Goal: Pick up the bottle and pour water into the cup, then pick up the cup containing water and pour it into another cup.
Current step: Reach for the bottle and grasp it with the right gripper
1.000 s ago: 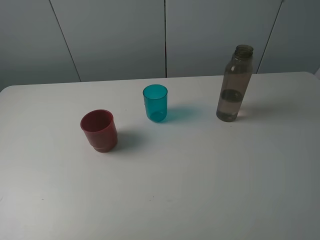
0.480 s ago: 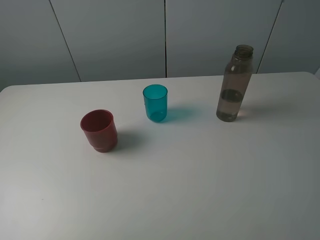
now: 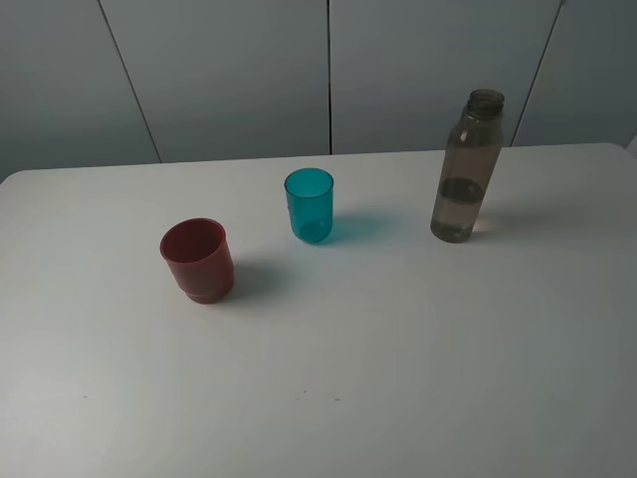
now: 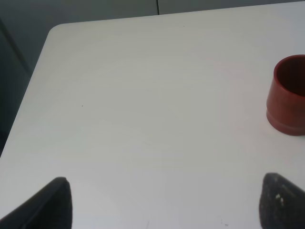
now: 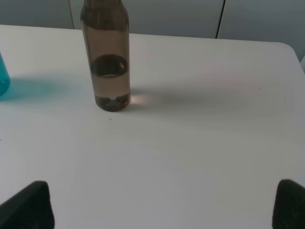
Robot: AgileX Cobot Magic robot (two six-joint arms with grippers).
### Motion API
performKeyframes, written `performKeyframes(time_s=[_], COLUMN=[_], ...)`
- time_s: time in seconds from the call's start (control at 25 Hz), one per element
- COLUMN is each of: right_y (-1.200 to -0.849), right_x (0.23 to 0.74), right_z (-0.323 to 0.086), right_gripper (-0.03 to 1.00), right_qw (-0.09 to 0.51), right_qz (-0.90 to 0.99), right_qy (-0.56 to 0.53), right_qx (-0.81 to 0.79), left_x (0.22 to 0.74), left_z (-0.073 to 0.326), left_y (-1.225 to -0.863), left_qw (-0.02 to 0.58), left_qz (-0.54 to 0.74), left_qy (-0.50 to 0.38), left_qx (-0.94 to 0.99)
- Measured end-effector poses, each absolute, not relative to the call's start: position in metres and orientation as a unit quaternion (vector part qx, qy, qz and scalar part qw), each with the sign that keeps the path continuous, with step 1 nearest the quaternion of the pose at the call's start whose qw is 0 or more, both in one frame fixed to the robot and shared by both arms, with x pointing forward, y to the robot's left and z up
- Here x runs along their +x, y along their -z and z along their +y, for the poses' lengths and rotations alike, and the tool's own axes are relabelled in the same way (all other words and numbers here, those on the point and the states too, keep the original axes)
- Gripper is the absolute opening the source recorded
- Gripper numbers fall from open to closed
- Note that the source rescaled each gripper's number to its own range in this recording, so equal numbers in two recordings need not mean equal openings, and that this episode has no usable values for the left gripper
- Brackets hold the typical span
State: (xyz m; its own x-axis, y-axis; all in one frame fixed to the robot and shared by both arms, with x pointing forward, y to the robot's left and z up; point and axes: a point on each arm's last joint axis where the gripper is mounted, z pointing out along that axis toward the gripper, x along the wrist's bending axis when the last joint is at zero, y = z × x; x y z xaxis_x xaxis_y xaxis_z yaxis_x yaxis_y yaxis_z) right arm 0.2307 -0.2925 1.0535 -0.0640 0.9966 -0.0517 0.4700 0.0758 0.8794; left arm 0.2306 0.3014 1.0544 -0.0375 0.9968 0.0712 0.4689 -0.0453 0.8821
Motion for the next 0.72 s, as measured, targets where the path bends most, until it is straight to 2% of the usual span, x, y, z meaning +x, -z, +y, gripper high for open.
performKeyframes(time_s=[0.24, 0.36, 0.6, 0.72], right_y=[-1.054, -1.071, -1.12, -1.127], right_x=[0.232, 0.244, 0.302, 0.334], right_z=[-0.293, -0.294, -0.294, -0.291], right_gripper=[1.0, 1.0, 1.0, 1.0], right_qw=[0.365, 0.371, 0.382, 0.364], right_qz=[0.636, 0.632, 0.61, 0.588], right_qy=[-0.357, -0.359, -0.394, -0.431], right_qx=[0.579, 0.578, 0.572, 0.579], left_x=[0.231, 0.231, 0.231, 0.231], left_z=[0.301, 0.301, 0.301, 0.301], left_y=[-1.054, -1.054, -1.054, -1.054], left_qw=[0.336, 0.336, 0.336, 0.336], left_qz=[0.604, 0.604, 0.604, 0.604], left_qy=[-0.393, -0.393, -0.393, -0.393], left_qx=[0.607, 0.607, 0.607, 0.607])
